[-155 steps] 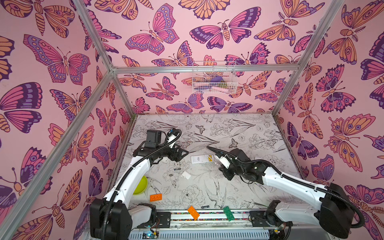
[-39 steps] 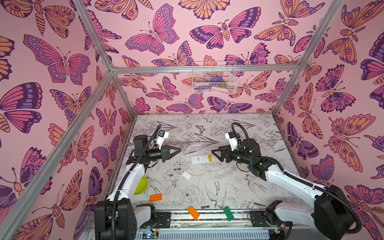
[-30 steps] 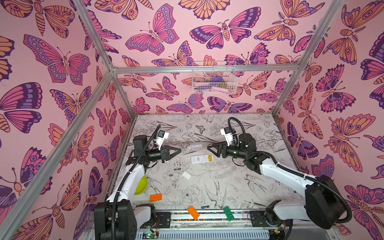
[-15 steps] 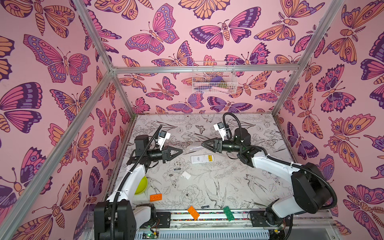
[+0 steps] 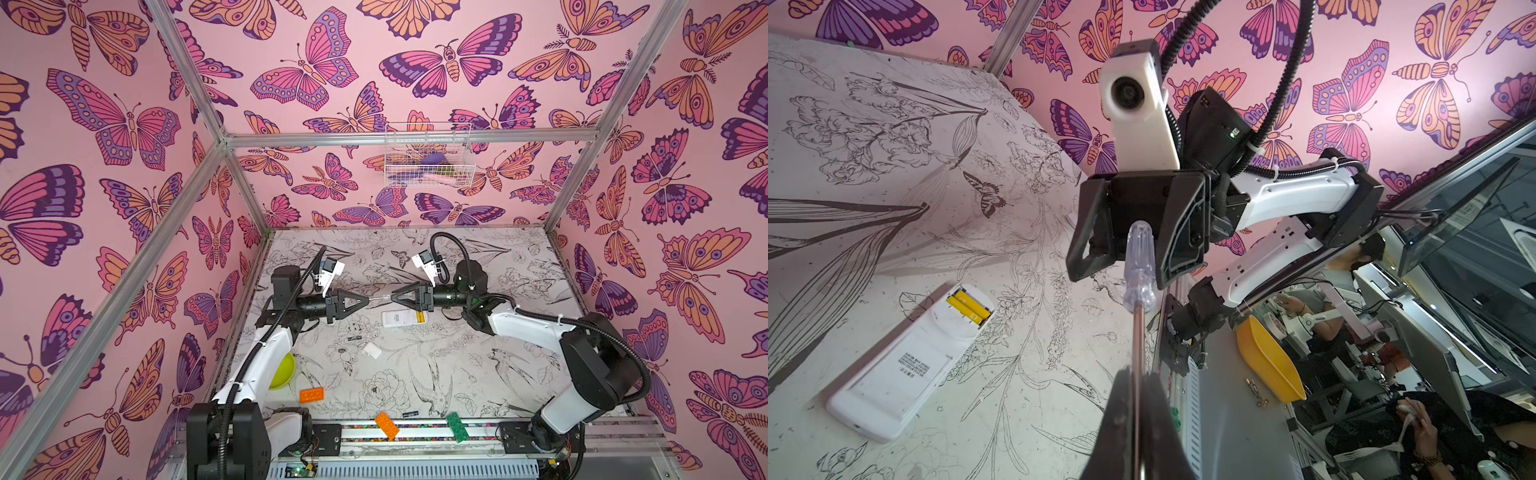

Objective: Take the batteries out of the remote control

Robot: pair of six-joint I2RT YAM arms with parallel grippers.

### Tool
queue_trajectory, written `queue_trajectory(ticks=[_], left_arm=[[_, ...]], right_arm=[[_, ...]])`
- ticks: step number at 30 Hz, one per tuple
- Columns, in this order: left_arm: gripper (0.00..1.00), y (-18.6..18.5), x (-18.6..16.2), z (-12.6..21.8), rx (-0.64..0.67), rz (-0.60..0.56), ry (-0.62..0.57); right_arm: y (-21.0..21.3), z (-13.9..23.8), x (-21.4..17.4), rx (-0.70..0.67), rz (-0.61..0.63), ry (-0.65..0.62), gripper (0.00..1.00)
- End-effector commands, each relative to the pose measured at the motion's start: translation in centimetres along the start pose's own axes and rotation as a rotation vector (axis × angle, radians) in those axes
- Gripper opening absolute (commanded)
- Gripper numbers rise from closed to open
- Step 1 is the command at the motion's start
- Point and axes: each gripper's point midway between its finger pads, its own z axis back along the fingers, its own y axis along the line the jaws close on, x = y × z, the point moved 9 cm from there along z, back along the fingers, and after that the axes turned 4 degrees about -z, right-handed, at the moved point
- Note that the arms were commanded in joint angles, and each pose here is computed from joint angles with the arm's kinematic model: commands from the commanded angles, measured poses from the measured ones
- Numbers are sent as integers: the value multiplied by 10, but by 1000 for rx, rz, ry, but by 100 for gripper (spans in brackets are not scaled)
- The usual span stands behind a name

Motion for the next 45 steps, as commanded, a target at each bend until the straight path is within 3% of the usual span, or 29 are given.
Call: queue_trajectory(ticks=[1, 4, 7, 13, 29, 39, 42, 45], left_arm=[[0, -7, 10, -1, -32, -32, -2], [0, 0, 7, -3, 3, -20, -6], [0, 0, 7, -2, 14, -4, -11], [0, 0, 2, -2, 9, -18, -9], [0, 4, -5, -3, 22, -21, -6], [0, 7, -8, -3, 46, -41, -9], [27, 4, -5, 1, 62, -58, -22], [44, 3, -1, 7, 104, -81, -45]], right_arm=[[22, -10, 8, 86, 76, -2, 50], [17, -18, 2, 67, 89, 21, 48], [17, -21, 2, 100, 64, 7, 39], [13, -28, 0, 102, 45, 8, 31], [13, -32, 8, 131, 39, -47, 29], [9, -27, 1, 70, 72, -33, 5], [7, -19, 1, 31, 69, -44, 0], [5, -1, -2, -5, 79, -63, 0]])
